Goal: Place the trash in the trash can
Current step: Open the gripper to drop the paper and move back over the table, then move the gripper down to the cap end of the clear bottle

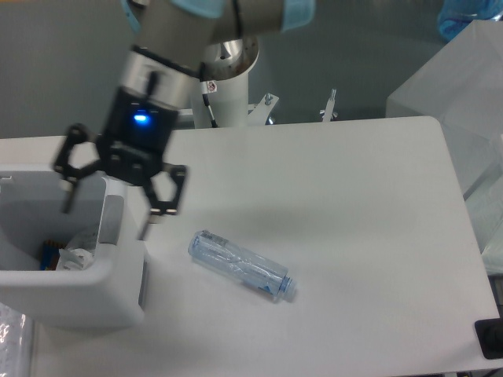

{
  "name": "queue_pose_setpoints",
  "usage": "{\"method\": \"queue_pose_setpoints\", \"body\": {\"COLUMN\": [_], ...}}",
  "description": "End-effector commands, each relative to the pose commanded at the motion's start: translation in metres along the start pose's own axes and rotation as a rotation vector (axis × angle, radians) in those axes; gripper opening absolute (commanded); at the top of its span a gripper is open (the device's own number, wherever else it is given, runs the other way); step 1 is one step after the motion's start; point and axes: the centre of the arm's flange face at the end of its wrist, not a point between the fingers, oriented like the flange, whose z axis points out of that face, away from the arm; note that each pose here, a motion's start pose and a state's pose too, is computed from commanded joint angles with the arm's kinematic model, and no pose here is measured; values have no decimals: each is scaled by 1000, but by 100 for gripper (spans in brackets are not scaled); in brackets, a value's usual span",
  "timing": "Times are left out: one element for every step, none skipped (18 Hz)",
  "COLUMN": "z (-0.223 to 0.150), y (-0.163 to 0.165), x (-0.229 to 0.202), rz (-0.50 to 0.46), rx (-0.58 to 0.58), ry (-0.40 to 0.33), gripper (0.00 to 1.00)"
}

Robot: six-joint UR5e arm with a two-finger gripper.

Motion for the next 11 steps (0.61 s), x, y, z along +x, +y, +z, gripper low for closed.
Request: {"method": "queue_pose_setpoints", "body": {"z": [-8,-8,-3,-2,-4,-2,2,9,17,21,22], "y": [-1,3,11,19,25,28,33,41,52,60,65], "x": [-20,-33,-40,-53,-68,-75,-83,-93,-101,-112,-124], "rz": [-26,-47,-68,-85,-101,-110,-125,-152,-191,-232,-263], "rx": [8,3,-14,-28,-40,-55,-75,-100,-123,-138,-146], "ry": [-26,-39,-43,-83,-145,-196,-241,-277,-305,-337,-362], "gripper": [100,100,100,100,100,100,100,100,100,100,100]}}
